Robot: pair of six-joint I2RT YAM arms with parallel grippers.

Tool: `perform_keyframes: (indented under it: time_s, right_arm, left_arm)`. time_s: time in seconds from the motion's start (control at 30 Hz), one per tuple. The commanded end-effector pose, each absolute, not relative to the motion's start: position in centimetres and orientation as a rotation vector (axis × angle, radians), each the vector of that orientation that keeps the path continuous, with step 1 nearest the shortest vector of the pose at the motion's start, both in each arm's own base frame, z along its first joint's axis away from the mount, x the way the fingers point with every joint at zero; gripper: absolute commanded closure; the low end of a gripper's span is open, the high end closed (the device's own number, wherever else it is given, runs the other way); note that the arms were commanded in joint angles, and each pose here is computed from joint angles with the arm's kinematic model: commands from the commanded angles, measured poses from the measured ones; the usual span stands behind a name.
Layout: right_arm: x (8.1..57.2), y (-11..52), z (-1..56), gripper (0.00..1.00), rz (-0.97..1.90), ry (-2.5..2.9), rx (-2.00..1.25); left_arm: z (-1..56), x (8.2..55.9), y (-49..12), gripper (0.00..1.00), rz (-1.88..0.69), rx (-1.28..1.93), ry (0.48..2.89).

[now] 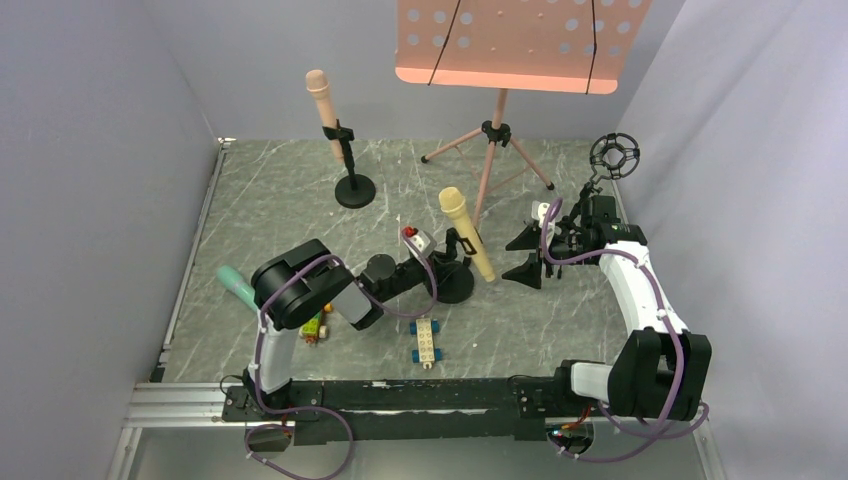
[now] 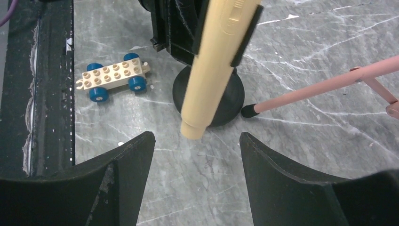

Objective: Attach the microphones to the stand

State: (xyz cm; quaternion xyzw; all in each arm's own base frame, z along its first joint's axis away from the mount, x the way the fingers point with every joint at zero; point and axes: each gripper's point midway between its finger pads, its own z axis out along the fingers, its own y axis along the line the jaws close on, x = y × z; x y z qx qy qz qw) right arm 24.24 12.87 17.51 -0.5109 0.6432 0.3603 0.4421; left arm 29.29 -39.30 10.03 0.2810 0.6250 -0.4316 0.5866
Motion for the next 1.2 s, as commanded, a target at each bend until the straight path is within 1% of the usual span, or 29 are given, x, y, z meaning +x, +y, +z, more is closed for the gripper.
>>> perform_keyframes:
  time_s: [0.0,0.13,0.27,0.43,0.57,0.73,0.93,1.17]
  right_arm:
    - [24.8,13.0,19.1,0.28,0.87,1.512,-1.288]
    - [24.8,13.1,19.1,0.28,0.872,1.511,-1.29]
    - [24.7,13.0,19.1,0.28,0.868,1.509,-1.294]
    - [24.7,13.0,19.1,0.28,0.869,1.506,-1.298]
    - [24.5,13.1,19.2,0.28,0.874,1.5,-1.304]
    - [24.4,13.2,19.2,0.28,0.888,1.497,-1.309]
    - [24.3,13.2,19.1,0.28,0.894,1.497,-1.316]
    - [24.2,13.2,18.9,0.28,0.898,1.498,-1.325]
  left_arm:
    - [14.6,28.6,-38.4,1.0,-1.0,0.636,1.285]
    - [17.9,29.0,-36.3,1.0,-0.865,0.619,1.194]
    - [19.6,29.8,-33.4,1.0,-0.713,0.579,1.161]
    - [21.1,31.7,-27.6,1.0,-0.548,0.399,1.163]
    - [21.4,34.2,-21.5,1.0,-0.473,0.204,1.192]
    - [22.5,37.7,-15.6,1.0,-0.339,0.037,1.194]
    - [24.9,41.4,-10.0,1.0,-0.188,-0.071,1.143]
    - [25.5,45.4,-2.9,1.0,-0.037,-0.213,1.153]
